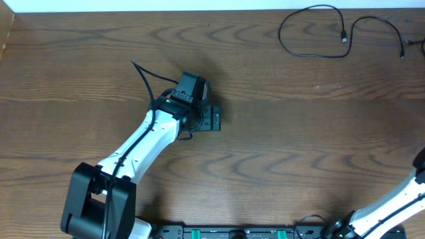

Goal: Untangle cables

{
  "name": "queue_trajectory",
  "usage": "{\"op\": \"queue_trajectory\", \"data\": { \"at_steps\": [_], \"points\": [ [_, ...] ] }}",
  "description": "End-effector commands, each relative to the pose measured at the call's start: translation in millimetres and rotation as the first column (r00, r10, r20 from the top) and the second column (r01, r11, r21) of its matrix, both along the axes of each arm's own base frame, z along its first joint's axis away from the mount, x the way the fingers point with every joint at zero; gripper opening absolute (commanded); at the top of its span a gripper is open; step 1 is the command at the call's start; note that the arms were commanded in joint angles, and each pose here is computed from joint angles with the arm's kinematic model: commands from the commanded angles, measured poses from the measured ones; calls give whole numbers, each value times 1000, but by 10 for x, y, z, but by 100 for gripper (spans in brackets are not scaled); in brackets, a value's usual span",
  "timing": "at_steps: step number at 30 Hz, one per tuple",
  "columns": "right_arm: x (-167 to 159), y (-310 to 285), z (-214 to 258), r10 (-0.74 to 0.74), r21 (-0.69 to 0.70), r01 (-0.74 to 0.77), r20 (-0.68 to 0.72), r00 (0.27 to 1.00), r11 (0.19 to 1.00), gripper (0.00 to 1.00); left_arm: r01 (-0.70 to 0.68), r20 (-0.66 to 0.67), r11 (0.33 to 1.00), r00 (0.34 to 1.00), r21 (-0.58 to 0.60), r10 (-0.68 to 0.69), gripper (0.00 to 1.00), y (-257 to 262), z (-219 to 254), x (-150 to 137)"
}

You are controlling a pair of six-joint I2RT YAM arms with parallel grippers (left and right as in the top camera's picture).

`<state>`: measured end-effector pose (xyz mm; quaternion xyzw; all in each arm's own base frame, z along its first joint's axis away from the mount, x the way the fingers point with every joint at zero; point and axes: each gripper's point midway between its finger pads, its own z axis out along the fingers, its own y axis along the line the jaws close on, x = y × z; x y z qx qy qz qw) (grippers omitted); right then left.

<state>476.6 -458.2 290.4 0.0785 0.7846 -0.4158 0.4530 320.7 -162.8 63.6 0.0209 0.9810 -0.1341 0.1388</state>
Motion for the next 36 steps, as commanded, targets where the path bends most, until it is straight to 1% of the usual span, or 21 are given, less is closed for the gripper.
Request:
{"op": "queue_trajectory", "data": {
  "at_steps": [1, 2, 3, 4, 6, 8, 9, 10, 11, 14, 16, 20, 25, 28, 31, 34, 36],
  "points": [
    [-75, -205, -966, -27, 166, 46, -111, 993, 985, 20, -7, 22, 1000, 1000, 3, 7, 95, 12, 69, 36],
    [-107, -225, -1103, -45, 208, 68, -112, 993, 976, 35, -7, 22, 1000, 1000, 3, 6, 95, 12, 69, 36],
    [-153, -238, -1310, -73, 278, 101, -111, 991, 955, 59, -7, 22, 1000, 1000, 3, 6, 95, 12, 69, 36],
    [-172, -229, -1392, -84, 309, 115, -112, 990, 944, 67, -7, 22, 1000, 1000, 3, 6, 95, 12, 69, 36],
    [-186, -211, -1447, -95, 336, 127, -112, 989, 933, 78, -7, 22, 1000, 1000, 3, 6, 95, 12, 69, 36],
    [-175, -204, -1377, -97, 333, 124, -97, 991, 935, 88, -7, 22, 1000, 1000, 3, 6, 95, 12, 69, 36],
    [-172, -197, -1331, -97, 330, 122, -91, 991, 936, 95, -6, 22, 1000, 1000, 3, 6, 95, 11, 69, 36],
    [-171, -191, -1277, -100, 328, 121, -81, 992, 937, 98, -7, 22, 1000, 1000, 3, 6, 95, 12, 69, 36],
    [-171, -182, -1226, -102, 329, 120, -71, 992, 937, 99, -7, 22, 1000, 1000, 3, 7, 95, 12, 69, 36],
    [-175, -142, -999, -117, 335, 117, -22, 993, 935, 99, -7, 22, 1000, 1000, 3, 7, 95, 12, 69, 36],
    [-143, -49, -785, -96, 349, 81, 26, 995, 934, 99, -7, 22, 1000, 1000, 3, 7, 95, 12, 69, 36],
    [-37, 282, -164, 14, 349, -66, 148, 989, 935, 99, -7, 22, 1000, 1000, 3, 7, 95, 12, 69, 36],
    [0, 941, 629, 203, 329, -285, 262, 943, 900, 99, -7, 22, 1000, 1000, 3, 7, 95, 12, 69, 36],
    [-104, 1424, 998, 287, 355, -386, 302, 909, 851, 99, -7, 22, 1000, 1000, 3, 6, 95, 12, 69, 36],
    [-219, 1745, 1266, 306, 383, -433, 351, 885, 816, 99, -7, 22, 1000, 1000, 3, 6, 95, 12, 69, 36],
    [-329, 2070, 1491, 330, 389, -488, 406, 852, 781, 99, -7, 22, 1000, 1000, 3, 7, 95, 11, 69, 36],
    [-411, 2311, 1556, 365, 380, -525, 417, 832, 762, 99, -7, 22, 1000, 1000, 3, 6, 95, 12, 69, 36]
  ]
}}
